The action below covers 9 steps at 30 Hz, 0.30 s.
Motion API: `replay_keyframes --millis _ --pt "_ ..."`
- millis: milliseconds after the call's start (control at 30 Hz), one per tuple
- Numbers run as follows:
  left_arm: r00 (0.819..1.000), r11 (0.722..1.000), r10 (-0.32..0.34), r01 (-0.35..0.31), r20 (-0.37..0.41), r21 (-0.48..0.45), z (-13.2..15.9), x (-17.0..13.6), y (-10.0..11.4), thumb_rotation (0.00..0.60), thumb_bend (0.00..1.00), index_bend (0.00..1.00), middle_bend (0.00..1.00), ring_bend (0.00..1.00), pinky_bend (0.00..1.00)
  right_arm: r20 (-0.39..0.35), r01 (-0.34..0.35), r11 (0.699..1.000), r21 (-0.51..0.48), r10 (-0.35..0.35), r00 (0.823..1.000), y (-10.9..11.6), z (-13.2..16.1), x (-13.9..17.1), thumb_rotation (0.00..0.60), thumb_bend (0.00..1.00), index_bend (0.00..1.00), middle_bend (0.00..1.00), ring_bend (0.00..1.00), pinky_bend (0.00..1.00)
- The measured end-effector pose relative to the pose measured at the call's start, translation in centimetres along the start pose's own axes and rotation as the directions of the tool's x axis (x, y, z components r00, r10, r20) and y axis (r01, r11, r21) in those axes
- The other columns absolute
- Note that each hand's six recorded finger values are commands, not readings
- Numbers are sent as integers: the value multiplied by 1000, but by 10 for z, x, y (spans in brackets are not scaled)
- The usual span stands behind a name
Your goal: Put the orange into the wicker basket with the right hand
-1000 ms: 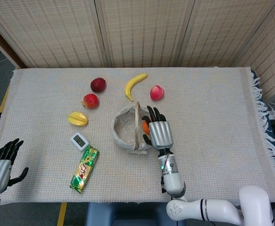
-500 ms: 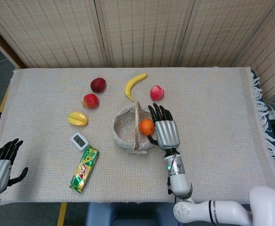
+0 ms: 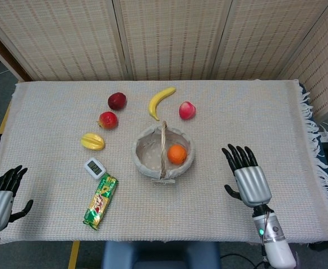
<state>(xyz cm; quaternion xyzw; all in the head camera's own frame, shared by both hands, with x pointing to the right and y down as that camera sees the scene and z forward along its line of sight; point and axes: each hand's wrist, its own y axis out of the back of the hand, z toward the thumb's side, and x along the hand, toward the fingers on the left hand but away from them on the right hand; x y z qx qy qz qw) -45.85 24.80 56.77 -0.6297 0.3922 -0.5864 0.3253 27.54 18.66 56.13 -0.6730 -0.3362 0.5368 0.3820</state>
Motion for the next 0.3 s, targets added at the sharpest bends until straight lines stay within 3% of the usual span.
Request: replay_keyframes --millis 167,300 --pt "1000 1000 9 -9 12 13 2 -1 0 600 333 0 0 0 106 32 3 1000 -28 -2 999 -8 -35 50 600 122 0 0 0 6" --pt "1000 1000 13 -13 15 14 2 -1 0 600 333 0 0 0 106 55 38 999 11 -39 998 -15 -60 69 600 121 0 0 0 6"
